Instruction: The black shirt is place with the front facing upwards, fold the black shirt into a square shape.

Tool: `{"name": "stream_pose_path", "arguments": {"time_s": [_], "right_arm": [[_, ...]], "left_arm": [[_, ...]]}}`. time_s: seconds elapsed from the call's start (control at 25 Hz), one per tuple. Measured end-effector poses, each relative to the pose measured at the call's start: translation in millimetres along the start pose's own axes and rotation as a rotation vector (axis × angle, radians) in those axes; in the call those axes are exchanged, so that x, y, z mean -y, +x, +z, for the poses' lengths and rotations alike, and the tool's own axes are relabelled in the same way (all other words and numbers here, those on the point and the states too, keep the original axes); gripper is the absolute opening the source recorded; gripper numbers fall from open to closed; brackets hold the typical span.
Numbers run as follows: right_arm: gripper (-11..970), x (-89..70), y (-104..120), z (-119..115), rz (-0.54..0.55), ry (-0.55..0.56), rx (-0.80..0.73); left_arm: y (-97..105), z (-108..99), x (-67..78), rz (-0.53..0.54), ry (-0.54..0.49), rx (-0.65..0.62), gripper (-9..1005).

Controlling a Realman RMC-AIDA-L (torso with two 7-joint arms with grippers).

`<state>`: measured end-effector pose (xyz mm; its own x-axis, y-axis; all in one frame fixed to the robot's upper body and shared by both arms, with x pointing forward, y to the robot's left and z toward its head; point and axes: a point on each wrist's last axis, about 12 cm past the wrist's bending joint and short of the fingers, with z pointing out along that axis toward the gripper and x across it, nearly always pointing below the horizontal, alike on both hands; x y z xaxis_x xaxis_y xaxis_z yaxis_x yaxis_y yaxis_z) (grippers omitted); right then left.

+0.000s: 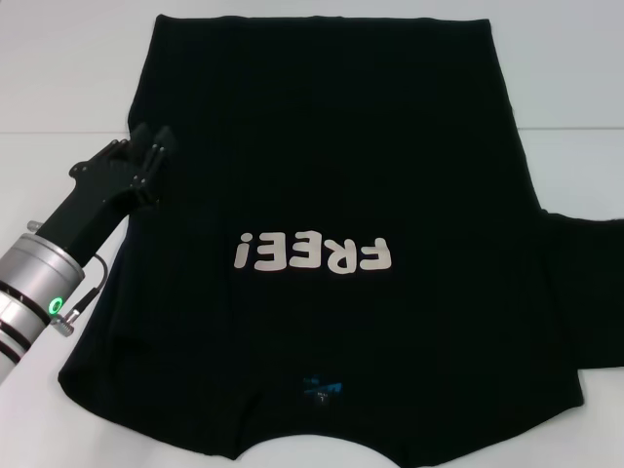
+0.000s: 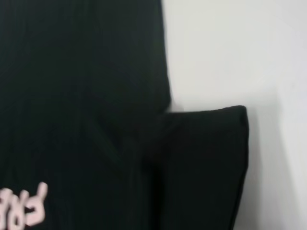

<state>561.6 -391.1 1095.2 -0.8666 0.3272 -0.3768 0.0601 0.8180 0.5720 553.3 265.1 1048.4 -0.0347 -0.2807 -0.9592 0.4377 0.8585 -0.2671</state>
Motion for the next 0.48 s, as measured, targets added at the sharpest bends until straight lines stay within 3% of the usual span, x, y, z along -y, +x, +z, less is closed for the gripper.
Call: {"name": "stream_pose_path", "arguments": {"time_s": [0.24, 0.48], "right_arm": [[2, 10.1, -1.1, -25.4, 0.043, -0.096, 0.073], [3, -5.8, -8.7, -32.8, 0.014, -0.211, 0.08]], "left_arm": [[-0.5, 0.8, 0.5, 0.0, 0.003, 0.002, 304], [-0.8, 1.5, 0.7, 0.0, 0.005, 0.003, 304]]}}
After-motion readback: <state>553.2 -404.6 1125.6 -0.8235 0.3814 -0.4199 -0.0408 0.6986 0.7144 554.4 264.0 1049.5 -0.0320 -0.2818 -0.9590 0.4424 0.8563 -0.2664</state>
